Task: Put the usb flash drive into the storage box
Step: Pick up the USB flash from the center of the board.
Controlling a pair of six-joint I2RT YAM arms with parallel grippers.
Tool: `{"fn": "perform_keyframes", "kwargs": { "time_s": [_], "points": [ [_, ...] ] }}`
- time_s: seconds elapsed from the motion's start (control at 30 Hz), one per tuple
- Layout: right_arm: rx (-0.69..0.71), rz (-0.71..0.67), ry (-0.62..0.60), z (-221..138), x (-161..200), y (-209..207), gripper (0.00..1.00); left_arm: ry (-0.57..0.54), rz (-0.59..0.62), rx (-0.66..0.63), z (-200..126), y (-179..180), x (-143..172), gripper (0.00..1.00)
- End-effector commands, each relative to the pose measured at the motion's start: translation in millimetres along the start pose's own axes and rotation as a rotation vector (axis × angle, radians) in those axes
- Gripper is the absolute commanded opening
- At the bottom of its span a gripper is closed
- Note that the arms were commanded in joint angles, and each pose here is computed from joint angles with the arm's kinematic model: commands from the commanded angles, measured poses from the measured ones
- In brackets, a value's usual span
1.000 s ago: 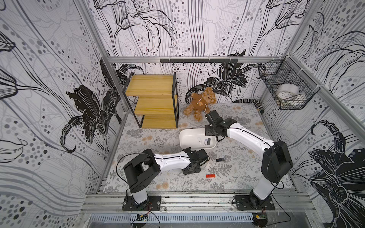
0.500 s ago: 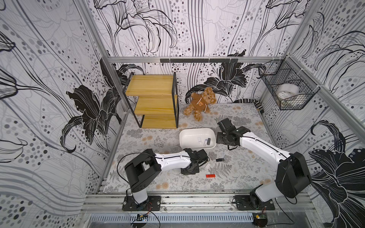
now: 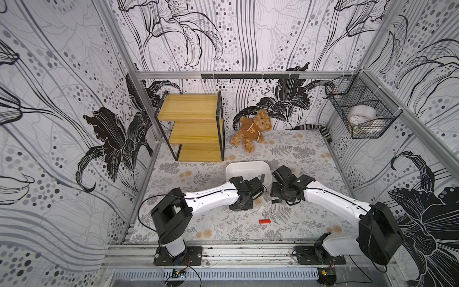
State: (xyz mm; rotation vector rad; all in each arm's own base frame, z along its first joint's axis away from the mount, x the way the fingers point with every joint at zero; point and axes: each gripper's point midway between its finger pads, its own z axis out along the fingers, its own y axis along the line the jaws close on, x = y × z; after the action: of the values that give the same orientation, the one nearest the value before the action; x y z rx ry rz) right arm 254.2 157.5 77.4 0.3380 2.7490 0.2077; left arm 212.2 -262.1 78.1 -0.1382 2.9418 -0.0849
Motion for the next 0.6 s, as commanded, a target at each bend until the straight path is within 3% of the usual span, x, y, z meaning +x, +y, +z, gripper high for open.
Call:
{"fn": "perform_keyframes", "kwargs": {
  "time_s": [0.0,0.2,0.57],
  "points": [
    [-0.020,0.057,0.036,6.1,13.1,0.0,0.70,-0.034,0.007,-0.048,-12.8,24.9,-11.3,0.00],
    [-0.032,0.063,0.084,21.4,24.1,2.9,0.70,-0.033,-0.011,-0.061,-11.5,41.0,-11.5,0.00],
    [-0.011,0.065,0.103,40.6,29.0,2.0,0.70,-0.028,-0.014,-0.042,-8.6,36.9,-11.1,0.00]
  ]
}}
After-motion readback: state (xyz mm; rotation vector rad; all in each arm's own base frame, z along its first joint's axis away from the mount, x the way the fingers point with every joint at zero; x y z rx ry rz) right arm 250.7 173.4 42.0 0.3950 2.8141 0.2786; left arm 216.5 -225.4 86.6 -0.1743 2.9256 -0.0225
